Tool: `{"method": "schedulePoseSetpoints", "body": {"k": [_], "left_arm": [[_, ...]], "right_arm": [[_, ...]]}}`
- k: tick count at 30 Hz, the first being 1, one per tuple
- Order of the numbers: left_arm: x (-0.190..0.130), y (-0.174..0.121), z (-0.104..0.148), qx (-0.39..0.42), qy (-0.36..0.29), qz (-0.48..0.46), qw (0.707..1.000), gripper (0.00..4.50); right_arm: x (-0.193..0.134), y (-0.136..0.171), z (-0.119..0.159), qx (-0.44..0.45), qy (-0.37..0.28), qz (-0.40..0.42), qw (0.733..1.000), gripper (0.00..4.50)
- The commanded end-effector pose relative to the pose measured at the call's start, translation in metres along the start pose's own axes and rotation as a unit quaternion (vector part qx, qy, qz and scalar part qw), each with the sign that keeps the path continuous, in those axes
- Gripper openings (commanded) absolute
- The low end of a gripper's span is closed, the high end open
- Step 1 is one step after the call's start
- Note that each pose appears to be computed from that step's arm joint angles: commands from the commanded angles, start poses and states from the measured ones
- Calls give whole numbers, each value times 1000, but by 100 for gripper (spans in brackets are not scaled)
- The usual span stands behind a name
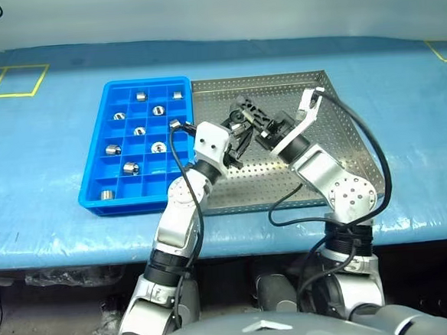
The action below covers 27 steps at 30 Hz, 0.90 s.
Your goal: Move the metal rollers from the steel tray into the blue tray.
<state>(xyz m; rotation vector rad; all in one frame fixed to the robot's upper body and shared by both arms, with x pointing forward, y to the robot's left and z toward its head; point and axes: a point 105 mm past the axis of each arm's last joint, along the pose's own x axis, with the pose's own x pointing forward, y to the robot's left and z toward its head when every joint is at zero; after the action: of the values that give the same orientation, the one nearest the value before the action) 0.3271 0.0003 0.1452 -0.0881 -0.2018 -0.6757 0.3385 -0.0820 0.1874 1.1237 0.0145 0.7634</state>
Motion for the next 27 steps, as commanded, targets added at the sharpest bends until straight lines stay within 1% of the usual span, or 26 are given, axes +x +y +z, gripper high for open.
{"method": "schedulePoseSetpoints", "body": {"k": [1, 8, 9, 10, 12, 13, 15, 17, 18, 20, 21, 25, 27], "left_arm": [[2, -12, 6, -27, -12, -7, 1000, 188], [1, -12, 3, -34, -4, -3, 999, 188], [1, -9, 5, -35, -10, 3, 999, 188], [-1, -6, 9, -35, -20, 9, 999, 188], [-4, 1, 15, -37, -35, 21, 998, 188], [-8, 8, 19, -33, -42, 33, 998, 188], [-15, 18, 24, -21, -50, 48, 997, 188], [-22, 26, 29, -9, -56, 62, 996, 188], [-28, 36, 31, -4, -56, 84, 995, 188], [-42, 56, 25, 15, -33, 127, 991, 188], [-46, 61, 23, 22, -24, 137, 990, 188], [-66, 71, 16, 24, 5, 167, 986, 188], [-74, 72, 7, 34, 40, 176, 983, 188]], "right_arm": [[2, 33, 32, 16, -77, 82, 994, 189], [-3, 43, 47, 58, -125, 126, 982, 189], [1, 40, 37, 13, -93, 102, 990, 189], [6, 31, 22, -49, -45, 60, 996, 189], [9, 13, 1, -142, 22, -1, 990, 189], [10, 11, -7, -148, 34, -3, 988, 189], [12, 11, -15, -149, 39, 3, 988, 189], [14, 9, -14, -162, 35, -3, 986, 189], [15, 7, -12, -163, 28, -10, 986, 189], [18, -1, -15, -184, 41, -26, 982, 189], [19, -3, -16, -192, 48, -30, 980, 189], [21, -6, -21, -210, 69, -28, 975, 189], [21, -13, -27, -243, 93, -41, 965, 189]]}}
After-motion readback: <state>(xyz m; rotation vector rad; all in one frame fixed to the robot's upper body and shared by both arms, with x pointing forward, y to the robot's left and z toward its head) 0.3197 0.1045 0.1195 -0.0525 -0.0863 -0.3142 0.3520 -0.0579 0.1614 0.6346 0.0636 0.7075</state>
